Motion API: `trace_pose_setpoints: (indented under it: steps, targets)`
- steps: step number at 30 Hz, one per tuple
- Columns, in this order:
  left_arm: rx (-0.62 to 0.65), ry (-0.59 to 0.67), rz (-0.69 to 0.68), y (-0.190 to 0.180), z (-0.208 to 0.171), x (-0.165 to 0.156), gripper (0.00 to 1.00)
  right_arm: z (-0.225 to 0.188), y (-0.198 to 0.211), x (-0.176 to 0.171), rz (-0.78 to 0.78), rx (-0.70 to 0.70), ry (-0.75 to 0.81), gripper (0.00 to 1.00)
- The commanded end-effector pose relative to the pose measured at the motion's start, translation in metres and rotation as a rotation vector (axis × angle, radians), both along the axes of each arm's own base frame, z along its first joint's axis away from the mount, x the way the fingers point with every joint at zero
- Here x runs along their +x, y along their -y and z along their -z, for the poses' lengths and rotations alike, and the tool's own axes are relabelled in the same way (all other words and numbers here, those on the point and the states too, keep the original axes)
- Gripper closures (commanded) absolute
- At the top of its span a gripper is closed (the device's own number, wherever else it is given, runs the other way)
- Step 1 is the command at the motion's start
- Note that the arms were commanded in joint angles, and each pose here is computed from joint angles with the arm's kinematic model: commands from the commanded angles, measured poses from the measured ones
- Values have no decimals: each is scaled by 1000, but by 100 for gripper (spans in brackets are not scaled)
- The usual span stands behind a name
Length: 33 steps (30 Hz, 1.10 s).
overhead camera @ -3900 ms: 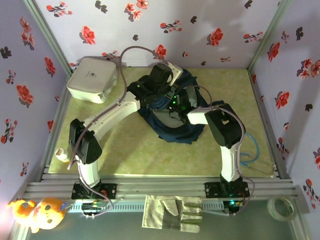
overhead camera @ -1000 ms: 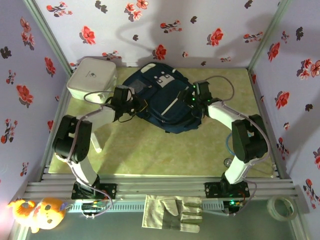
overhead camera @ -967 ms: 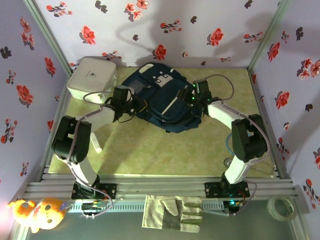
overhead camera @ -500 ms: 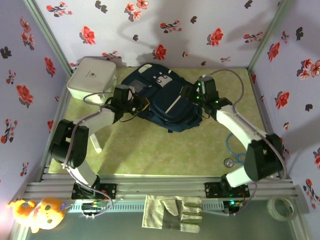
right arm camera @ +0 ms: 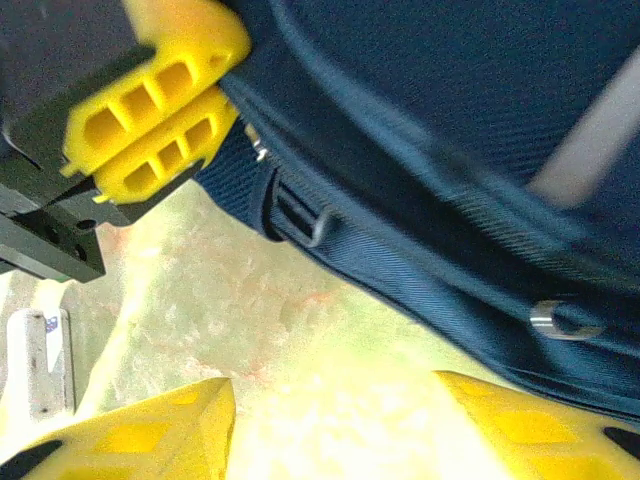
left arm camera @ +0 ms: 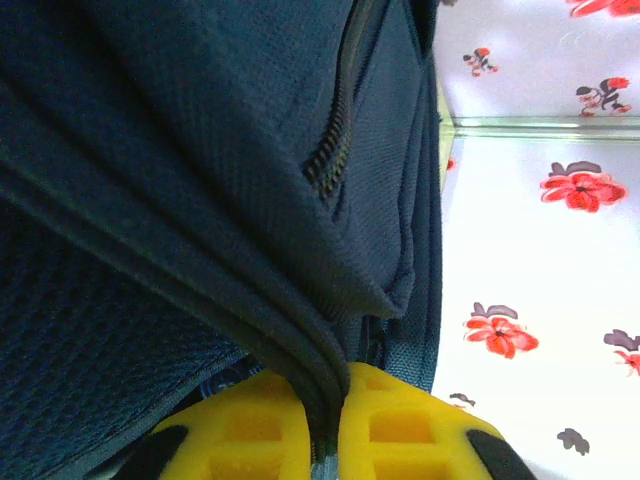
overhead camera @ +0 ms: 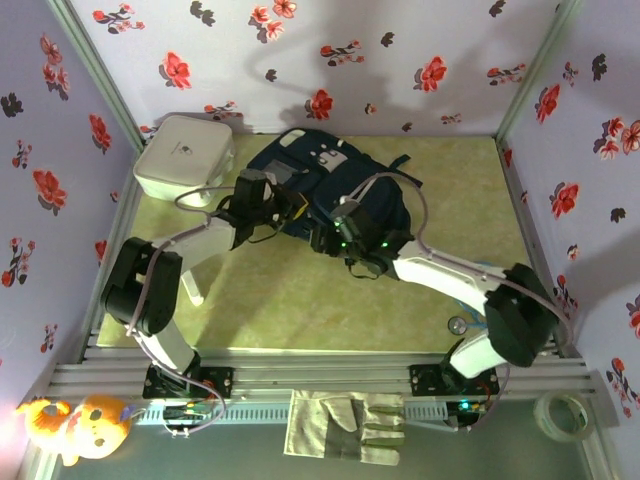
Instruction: Pack books, pencil case, and school supplies into a backpack
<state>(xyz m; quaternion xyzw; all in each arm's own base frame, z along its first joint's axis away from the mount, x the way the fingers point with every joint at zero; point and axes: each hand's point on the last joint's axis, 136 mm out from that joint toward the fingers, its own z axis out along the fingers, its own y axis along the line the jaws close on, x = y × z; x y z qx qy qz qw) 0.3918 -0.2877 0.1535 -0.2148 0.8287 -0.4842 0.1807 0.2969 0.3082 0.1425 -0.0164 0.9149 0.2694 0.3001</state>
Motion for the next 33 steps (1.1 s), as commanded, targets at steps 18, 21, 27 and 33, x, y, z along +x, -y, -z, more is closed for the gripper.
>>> trace_pose_setpoints:
  steps: [18,21,27,33]
  targets:
    - [137,19,45,-15,33,-9,58,39,58,60,296,-106,91,54]
    - [155,10,51,-17,41,-8,56,37,57,59,279,-102,97,54]
    - [182,37,113,-9,37,-5,53,29,47,59,228,-75,87,53]
    - [438,168,308,-20,27,-16,49,22,52,54,249,-38,75,51]
